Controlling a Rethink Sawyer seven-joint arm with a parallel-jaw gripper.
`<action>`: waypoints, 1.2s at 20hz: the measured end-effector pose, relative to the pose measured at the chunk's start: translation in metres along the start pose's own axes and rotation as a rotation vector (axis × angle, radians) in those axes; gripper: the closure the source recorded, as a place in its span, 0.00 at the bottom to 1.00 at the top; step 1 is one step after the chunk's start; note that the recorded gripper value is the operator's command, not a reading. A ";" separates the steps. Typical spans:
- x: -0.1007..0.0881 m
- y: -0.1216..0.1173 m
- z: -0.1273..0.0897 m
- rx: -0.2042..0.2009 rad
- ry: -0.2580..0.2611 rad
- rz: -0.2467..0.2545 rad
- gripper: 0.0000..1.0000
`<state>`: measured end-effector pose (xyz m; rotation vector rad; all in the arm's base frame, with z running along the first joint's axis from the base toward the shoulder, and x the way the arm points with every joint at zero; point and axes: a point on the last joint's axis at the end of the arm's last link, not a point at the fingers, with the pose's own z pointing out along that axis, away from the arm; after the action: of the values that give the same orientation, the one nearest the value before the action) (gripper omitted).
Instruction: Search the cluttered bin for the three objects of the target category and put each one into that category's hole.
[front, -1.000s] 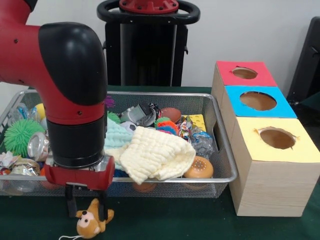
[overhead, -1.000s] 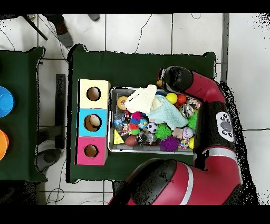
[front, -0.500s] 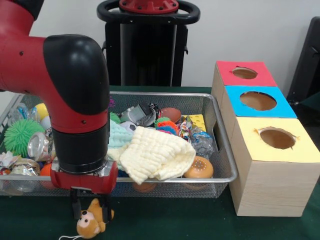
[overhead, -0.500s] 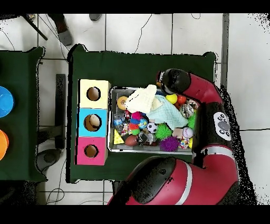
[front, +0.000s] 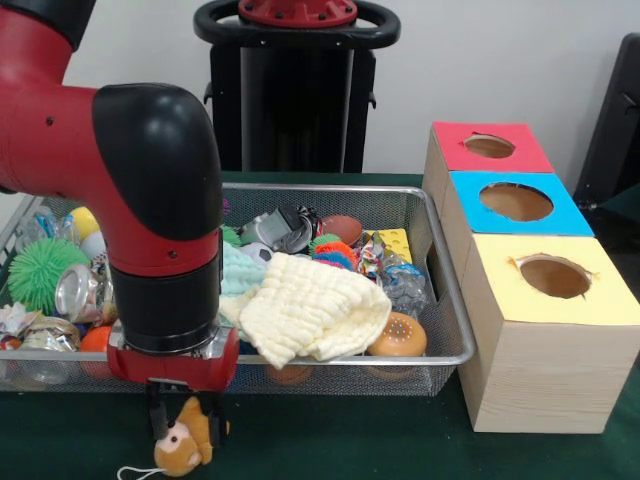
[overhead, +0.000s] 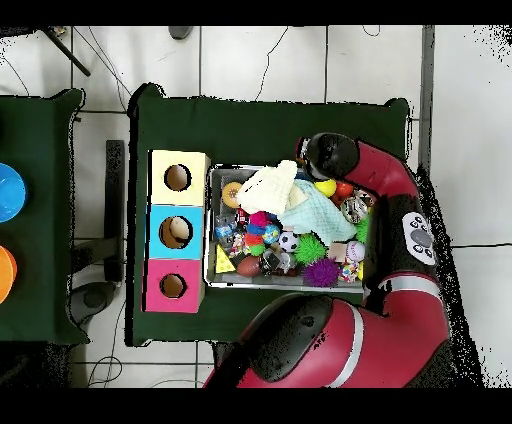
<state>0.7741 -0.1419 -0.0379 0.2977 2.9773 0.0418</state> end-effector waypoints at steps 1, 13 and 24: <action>0.000 0.000 0.000 0.000 -0.001 0.000 0.00; -0.002 -0.003 0.001 0.003 -0.005 0.000 0.00; -0.001 -0.011 0.002 0.006 -0.003 0.008 0.00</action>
<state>0.7733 -0.1528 -0.0404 0.3097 2.9737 0.0325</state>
